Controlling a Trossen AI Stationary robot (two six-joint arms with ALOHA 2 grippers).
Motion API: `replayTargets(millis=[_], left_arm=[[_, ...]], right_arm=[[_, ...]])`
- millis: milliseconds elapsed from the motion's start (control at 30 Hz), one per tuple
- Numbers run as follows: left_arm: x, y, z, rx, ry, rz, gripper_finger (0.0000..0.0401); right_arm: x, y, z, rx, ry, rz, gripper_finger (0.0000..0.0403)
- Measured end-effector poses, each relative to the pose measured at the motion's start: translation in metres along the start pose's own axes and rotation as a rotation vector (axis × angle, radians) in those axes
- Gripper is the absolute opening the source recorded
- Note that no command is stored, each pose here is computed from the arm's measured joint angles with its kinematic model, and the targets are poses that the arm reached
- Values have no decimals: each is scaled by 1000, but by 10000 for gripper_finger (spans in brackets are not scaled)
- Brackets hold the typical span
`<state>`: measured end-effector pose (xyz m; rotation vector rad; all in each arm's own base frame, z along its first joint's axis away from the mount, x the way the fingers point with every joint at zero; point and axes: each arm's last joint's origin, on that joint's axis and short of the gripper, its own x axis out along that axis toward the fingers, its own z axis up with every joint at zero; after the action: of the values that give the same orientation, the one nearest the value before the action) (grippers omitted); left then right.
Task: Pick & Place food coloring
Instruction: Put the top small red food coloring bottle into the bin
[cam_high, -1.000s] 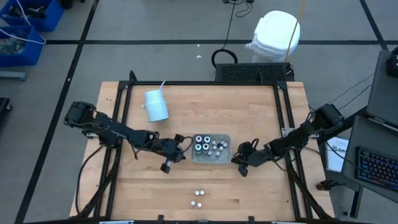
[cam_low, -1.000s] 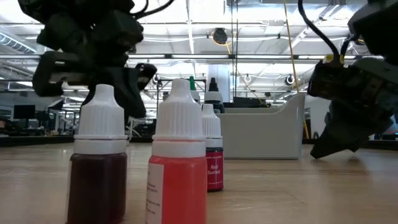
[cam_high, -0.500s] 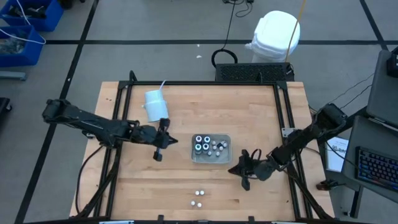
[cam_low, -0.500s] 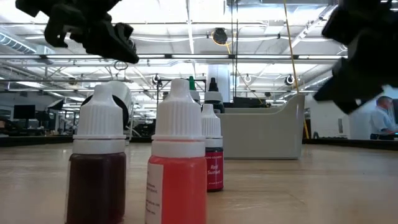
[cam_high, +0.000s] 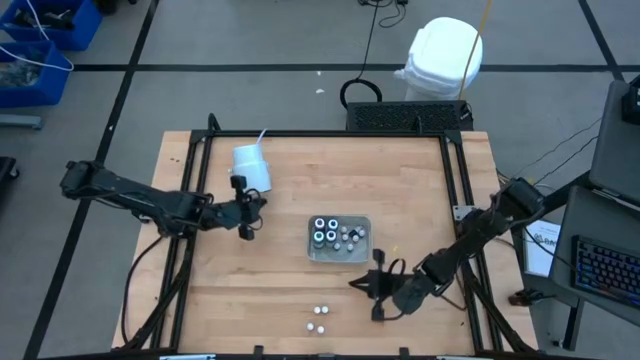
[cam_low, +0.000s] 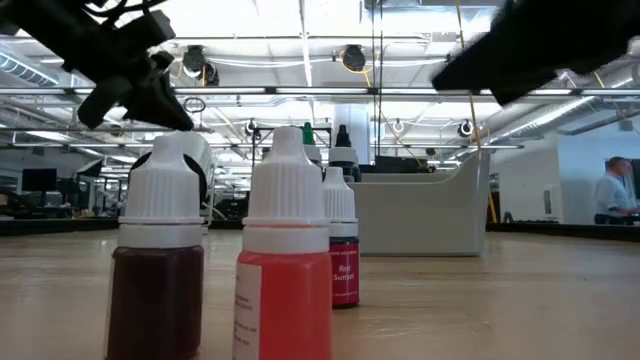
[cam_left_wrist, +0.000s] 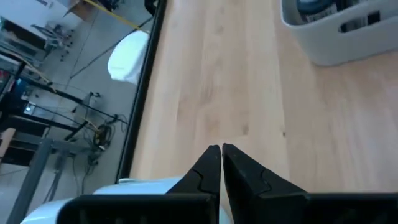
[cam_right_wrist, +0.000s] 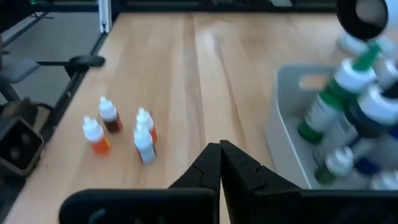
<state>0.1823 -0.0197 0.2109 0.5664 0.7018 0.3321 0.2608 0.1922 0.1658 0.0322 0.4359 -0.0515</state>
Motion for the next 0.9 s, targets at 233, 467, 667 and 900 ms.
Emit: replayTargets(millis=[233,467,667,900], left_arm=[[-4,3,2,-50,-40,-22,7],[-3,2,2,-36,-40,-35,23],[-4,3,4,-54,-63,-29,41],[-4,2,5,-57,-73,-50,32]], right_arm=[[36,32,32,-15,-40,38,0],[58,62,74,-31,32,46,59],[71,82,92,12,136,59,143],[75,88,65,2,333,-63,186]])
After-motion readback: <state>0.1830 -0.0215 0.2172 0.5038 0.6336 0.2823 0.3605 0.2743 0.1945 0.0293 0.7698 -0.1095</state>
